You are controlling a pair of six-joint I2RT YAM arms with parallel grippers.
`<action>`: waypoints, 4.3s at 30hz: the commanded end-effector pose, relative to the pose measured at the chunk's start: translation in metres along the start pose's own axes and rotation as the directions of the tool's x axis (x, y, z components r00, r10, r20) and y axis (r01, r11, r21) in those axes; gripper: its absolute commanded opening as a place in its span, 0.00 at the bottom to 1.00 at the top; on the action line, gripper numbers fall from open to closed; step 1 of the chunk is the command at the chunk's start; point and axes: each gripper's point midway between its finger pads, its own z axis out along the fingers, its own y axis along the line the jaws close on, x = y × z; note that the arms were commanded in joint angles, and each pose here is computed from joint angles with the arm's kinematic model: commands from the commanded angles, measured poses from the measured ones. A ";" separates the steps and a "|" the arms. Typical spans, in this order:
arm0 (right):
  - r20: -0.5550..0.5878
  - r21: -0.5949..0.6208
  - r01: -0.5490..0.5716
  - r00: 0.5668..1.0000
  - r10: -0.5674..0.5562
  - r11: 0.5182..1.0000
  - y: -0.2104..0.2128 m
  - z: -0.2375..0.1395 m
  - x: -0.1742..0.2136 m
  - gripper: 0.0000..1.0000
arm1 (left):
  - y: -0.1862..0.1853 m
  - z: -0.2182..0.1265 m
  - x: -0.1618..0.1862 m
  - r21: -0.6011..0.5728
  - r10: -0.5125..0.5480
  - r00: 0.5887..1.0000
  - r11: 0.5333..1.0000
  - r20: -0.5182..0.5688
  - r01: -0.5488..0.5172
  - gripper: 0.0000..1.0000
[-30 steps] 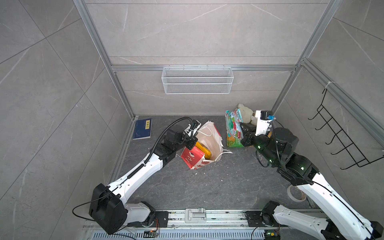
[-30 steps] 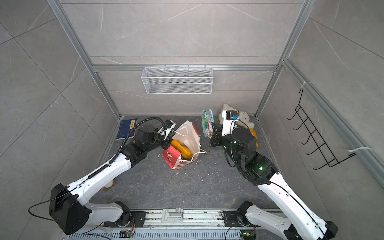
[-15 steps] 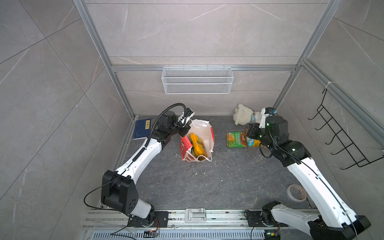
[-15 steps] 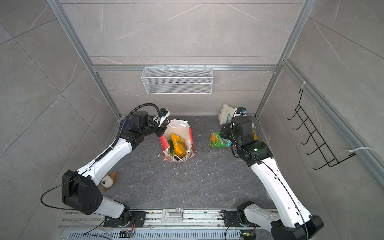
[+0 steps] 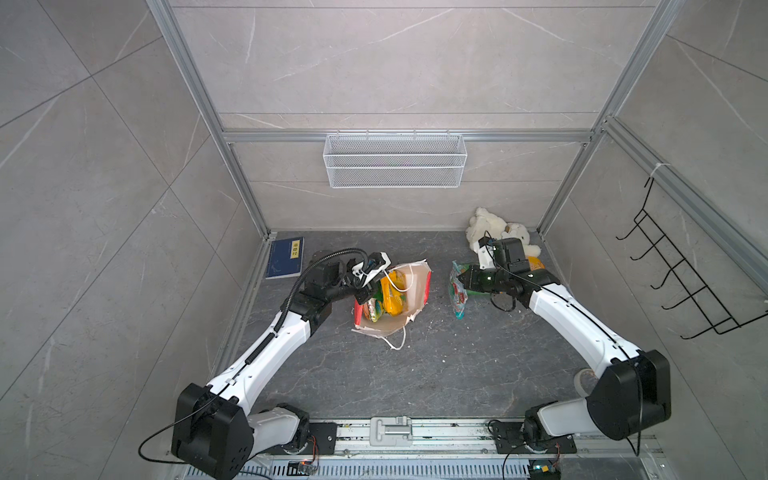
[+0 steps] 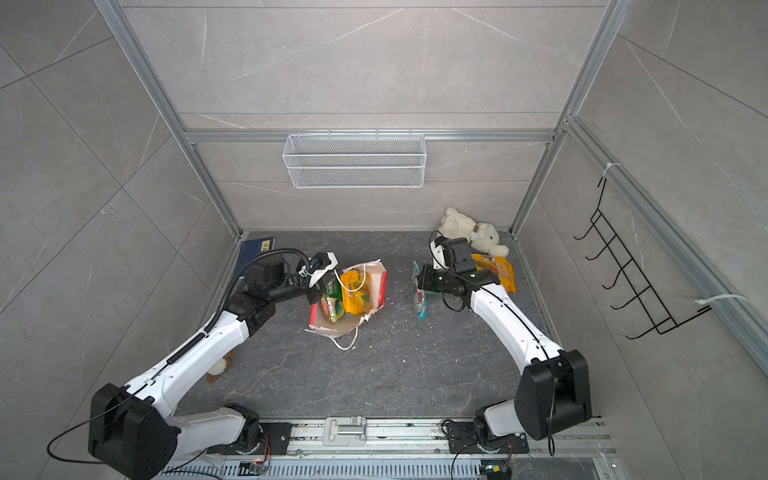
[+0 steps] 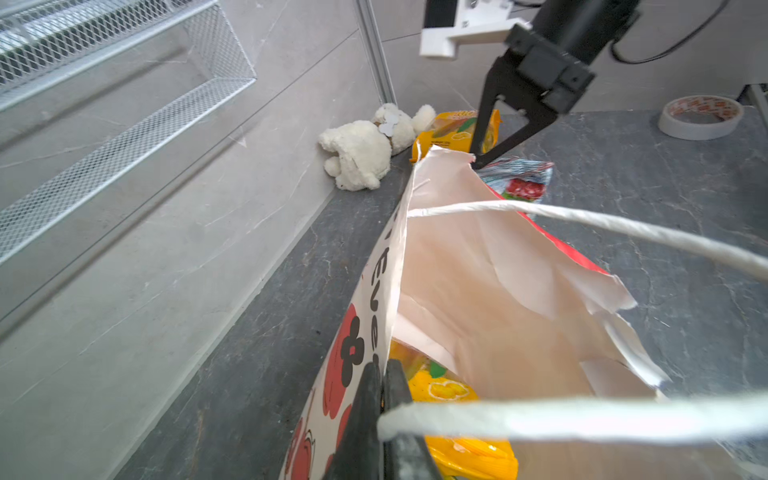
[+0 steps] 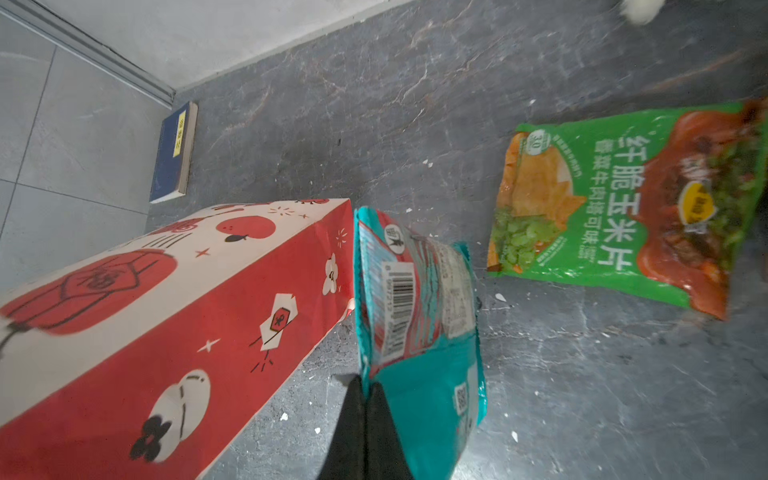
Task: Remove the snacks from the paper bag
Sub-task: 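Lift the teal candy pack out and carry it toward the other snacks, then lower the teal-and-red candy pack beside the yellow pack and open the right gripper, then raise the right gripper and swing it back toward the bag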
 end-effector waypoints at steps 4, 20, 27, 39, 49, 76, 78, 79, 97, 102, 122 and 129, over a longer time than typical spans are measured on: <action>0.032 -0.026 0.007 0.999 -0.006 1.000 0.004 0.007 -0.012 0.00 | -0.015 -0.022 -0.034 -0.021 0.046 0.992 0.999 0.117 -0.044 0.00; -0.036 0.012 0.017 0.999 -0.017 1.000 -0.017 -0.015 0.040 0.00 | -0.048 -0.019 -0.023 0.004 -0.064 0.990 0.998 0.126 0.064 0.00; -0.035 0.307 -0.053 0.997 0.067 0.950 -0.081 -0.031 0.053 0.00 | -0.048 -0.012 -0.023 -0.017 -0.085 0.984 0.996 0.158 0.088 0.00; -0.159 0.850 0.147 0.987 -0.019 0.506 -0.198 -0.077 0.058 0.00 | -0.052 -0.006 -0.025 0.007 -0.085 0.983 0.996 0.161 0.085 0.00; -0.082 0.848 0.019 0.992 0.096 0.530 -0.247 -0.071 0.052 0.00 | -0.049 -0.004 -0.023 -0.018 -0.081 0.985 0.996 0.154 0.085 0.00; -0.001 0.929 -0.052 0.990 0.143 0.367 -0.301 -0.097 0.012 0.37 | -0.055 -0.004 -0.025 -0.010 -0.081 0.985 0.996 0.153 0.084 0.00; 0.017 0.928 -0.068 0.990 0.141 0.366 -0.296 -0.105 0.004 0.49 | -0.055 -0.004 -0.025 -0.012 -0.082 0.985 0.996 0.151 0.085 0.00; 0.027 0.926 -0.078 0.989 0.143 0.369 -0.293 -0.109 0.001 0.50 | -0.053 -0.004 -0.025 -0.017 -0.082 0.985 0.996 0.150 0.085 0.00; 0.031 0.355 -0.365 0.925 0.380 0.861 -0.152 -0.018 0.090 0.38 | -0.053 -0.001 -0.029 0.009 -0.091 0.988 0.996 0.124 0.090 0.00; -0.014 0.416 -0.352 0.919 0.393 0.838 -0.170 0.000 0.104 0.29 | -0.054 0.005 -0.027 0.025 -0.101 0.988 0.995 0.119 0.098 0.00; 0.078 0.614 -0.432 0.866 0.494 0.660 -0.239 0.001 0.111 0.28 | -0.055 -0.009 -0.035 0.010 -0.069 0.989 0.998 0.128 0.068 0.00; 0.074 0.539 -0.446 0.870 0.488 0.714 -0.224 -0.003 0.099 0.30 | -0.055 -0.010 -0.036 0.014 -0.078 0.988 0.997 0.131 0.077 0.00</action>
